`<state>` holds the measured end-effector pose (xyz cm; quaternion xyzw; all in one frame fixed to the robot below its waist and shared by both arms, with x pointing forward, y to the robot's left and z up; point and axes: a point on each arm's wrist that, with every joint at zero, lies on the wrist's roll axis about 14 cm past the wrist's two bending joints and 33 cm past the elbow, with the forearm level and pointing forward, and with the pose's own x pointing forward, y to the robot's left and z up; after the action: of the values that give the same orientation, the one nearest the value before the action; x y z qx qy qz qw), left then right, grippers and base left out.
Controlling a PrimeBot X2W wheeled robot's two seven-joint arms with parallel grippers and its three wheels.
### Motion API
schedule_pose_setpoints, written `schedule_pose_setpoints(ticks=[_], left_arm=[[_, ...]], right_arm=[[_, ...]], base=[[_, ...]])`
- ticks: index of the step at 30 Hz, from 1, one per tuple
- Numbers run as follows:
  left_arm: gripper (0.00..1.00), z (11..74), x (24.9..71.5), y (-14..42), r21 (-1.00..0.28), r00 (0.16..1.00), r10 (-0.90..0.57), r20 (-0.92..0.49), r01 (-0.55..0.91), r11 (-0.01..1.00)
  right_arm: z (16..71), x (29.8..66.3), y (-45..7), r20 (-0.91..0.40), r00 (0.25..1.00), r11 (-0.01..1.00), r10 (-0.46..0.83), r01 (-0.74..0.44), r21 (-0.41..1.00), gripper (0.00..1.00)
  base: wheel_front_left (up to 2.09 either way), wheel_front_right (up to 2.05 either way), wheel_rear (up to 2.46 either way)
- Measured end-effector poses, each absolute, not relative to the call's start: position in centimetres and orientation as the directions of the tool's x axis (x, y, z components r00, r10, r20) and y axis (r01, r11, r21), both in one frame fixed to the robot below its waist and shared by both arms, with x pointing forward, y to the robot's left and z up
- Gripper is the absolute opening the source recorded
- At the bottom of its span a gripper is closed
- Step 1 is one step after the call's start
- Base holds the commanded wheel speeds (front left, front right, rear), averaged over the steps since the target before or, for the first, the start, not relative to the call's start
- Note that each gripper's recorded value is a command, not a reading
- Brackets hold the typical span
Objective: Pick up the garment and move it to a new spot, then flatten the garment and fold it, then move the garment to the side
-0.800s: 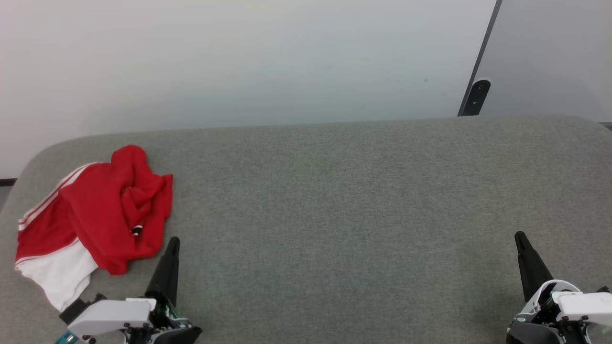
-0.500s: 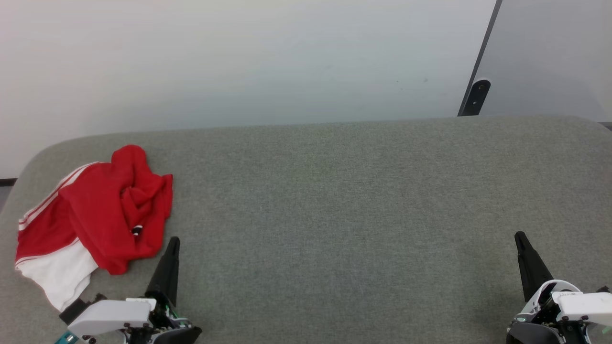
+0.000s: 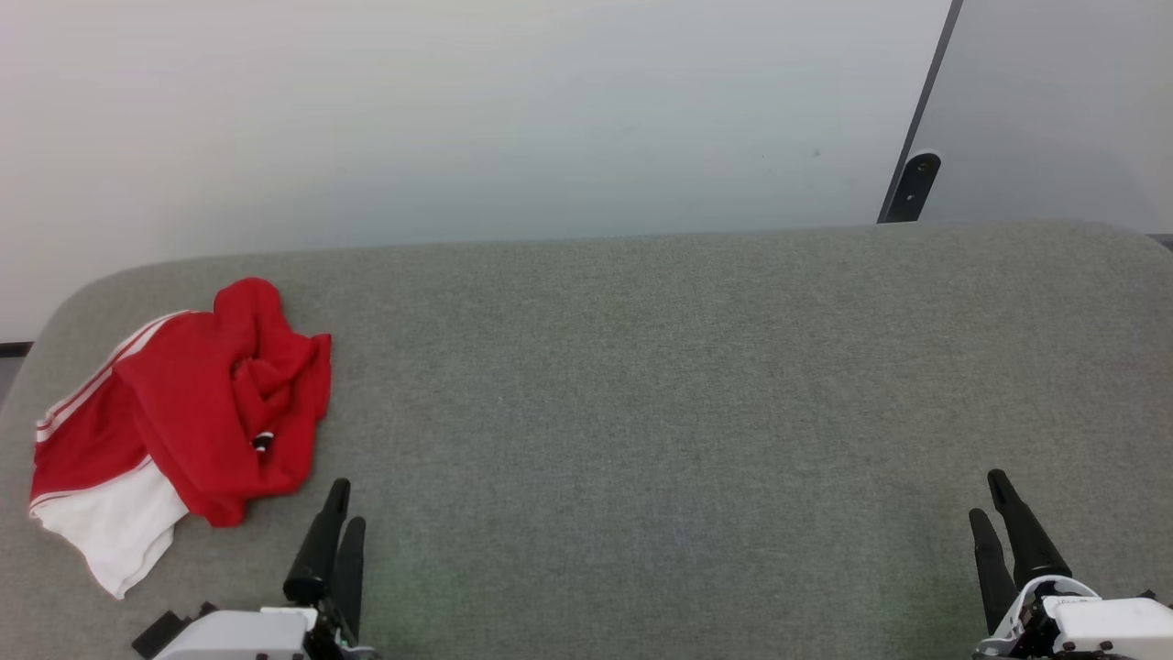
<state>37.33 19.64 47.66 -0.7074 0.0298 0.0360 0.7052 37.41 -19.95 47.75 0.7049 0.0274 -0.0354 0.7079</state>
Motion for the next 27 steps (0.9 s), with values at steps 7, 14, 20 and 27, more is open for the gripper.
schedule_pose_setpoints(ticks=[7,14,20,27], left_arm=[[1.0,47.7,37.0,19.5,-0.994,0.995,0.016,-0.093,-0.094,0.063],[1.0,47.6,36.8,19.7,-0.977,0.995,0.028,-0.096,-0.1,0.187],[1.0,47.4,36.4,19.9,-0.95,0.994,0.046,-0.103,-0.112,0.292],[1.0,47.5,36.2,20.1,-0.883,0.993,0.058,-0.102,-0.117,0.455]], right_arm=[[47.9,37.2,-19.8,-0.086,0.996,0.077,-0.018,0.087,0.993,1.0],[47.6,36.9,-19.7,-0.097,0.995,0.194,-0.02,0.099,0.976,1.0],[47.6,36.7,-19.6,-0.095,0.995,0.285,-0.019,0.096,0.954,1.0],[48.0,36.8,-19.8,-0.081,0.997,0.413,-0.021,0.082,0.907,1.0]], base=[[0.0,0.0,0.0],[0.0,0.0,0.0],[0.0,0.0,0.0],[0.0,0.0,0.0]])
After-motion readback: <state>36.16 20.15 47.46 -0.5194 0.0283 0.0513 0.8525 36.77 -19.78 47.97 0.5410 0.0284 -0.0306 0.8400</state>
